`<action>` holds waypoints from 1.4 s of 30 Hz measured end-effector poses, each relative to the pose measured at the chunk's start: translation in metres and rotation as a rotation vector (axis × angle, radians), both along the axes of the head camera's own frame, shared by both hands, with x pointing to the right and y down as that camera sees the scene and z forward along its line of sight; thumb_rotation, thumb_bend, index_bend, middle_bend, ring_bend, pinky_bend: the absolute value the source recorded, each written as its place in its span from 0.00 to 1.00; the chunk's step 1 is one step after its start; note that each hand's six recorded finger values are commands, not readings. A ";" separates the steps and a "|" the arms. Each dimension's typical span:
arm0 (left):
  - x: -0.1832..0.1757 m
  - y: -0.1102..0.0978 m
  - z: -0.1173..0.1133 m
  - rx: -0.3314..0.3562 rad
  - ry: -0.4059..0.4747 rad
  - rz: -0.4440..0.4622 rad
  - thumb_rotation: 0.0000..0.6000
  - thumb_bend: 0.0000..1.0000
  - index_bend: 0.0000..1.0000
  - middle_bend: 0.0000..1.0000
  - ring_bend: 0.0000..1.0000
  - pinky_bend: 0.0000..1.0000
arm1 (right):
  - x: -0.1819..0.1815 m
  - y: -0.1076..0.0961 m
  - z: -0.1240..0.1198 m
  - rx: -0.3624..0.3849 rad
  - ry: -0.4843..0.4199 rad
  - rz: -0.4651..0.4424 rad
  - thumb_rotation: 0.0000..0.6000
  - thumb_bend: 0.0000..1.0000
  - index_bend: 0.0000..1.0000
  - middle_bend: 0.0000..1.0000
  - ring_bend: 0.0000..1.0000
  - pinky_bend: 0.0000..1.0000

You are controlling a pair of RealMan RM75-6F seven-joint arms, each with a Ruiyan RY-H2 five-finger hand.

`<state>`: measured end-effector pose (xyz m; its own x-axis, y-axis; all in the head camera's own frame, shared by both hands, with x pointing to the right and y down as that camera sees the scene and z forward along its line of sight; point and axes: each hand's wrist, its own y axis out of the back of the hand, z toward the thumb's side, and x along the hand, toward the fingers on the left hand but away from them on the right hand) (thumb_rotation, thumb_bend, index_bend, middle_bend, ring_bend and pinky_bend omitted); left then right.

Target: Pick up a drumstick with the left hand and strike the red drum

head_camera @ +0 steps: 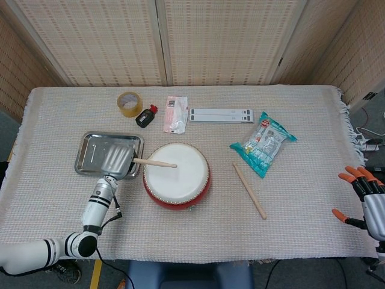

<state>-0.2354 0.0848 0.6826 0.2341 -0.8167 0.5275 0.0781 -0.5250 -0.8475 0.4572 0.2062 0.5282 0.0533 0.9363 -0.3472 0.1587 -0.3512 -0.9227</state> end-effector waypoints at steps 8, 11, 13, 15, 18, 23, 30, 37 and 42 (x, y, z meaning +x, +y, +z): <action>-0.002 0.002 0.004 0.044 -0.188 0.123 1.00 0.78 1.00 1.00 1.00 1.00 | 0.000 0.000 -0.001 0.009 -0.006 -0.003 1.00 0.08 0.24 0.14 0.08 0.22; -0.004 -0.002 -0.003 0.033 -0.104 0.050 1.00 0.77 1.00 1.00 1.00 1.00 | 0.001 0.001 -0.002 0.013 -0.006 0.000 1.00 0.08 0.24 0.14 0.08 0.22; -0.008 -0.006 -0.008 0.013 -0.009 -0.032 1.00 0.76 1.00 1.00 1.00 1.00 | 0.001 0.001 -0.003 0.013 -0.005 0.002 1.00 0.08 0.24 0.14 0.08 0.22; -0.015 -0.011 -0.012 -0.010 0.096 -0.122 1.00 0.76 1.00 1.00 1.00 1.00 | 0.002 0.002 -0.002 0.011 -0.004 0.003 1.00 0.08 0.24 0.14 0.08 0.22; -0.029 -0.019 -0.014 -0.037 0.217 -0.242 1.00 0.76 1.00 1.00 1.00 1.00 | 0.001 0.001 -0.002 0.011 -0.003 0.003 1.00 0.08 0.24 0.14 0.08 0.22; -0.063 -0.033 -0.003 -0.018 0.207 -0.320 1.00 0.76 1.00 1.00 1.00 1.00 | 0.000 -0.001 0.000 0.004 -0.002 -0.002 1.00 0.08 0.24 0.14 0.08 0.22; -0.111 -0.055 0.026 0.015 -0.002 -0.291 1.00 0.75 1.00 1.00 1.00 1.00 | -0.003 -0.002 0.002 -0.003 0.000 -0.005 1.00 0.08 0.24 0.14 0.08 0.22; -0.114 -0.060 0.061 -0.060 -0.122 -0.193 1.00 0.74 1.00 1.00 0.98 1.00 | -0.003 -0.002 0.002 -0.003 0.002 0.003 1.00 0.08 0.24 0.14 0.08 0.22; -0.103 -0.057 0.078 -0.082 -0.148 -0.139 1.00 0.73 1.00 1.00 0.96 1.00 | -0.002 -0.002 0.002 -0.004 0.005 0.008 1.00 0.08 0.24 0.14 0.08 0.22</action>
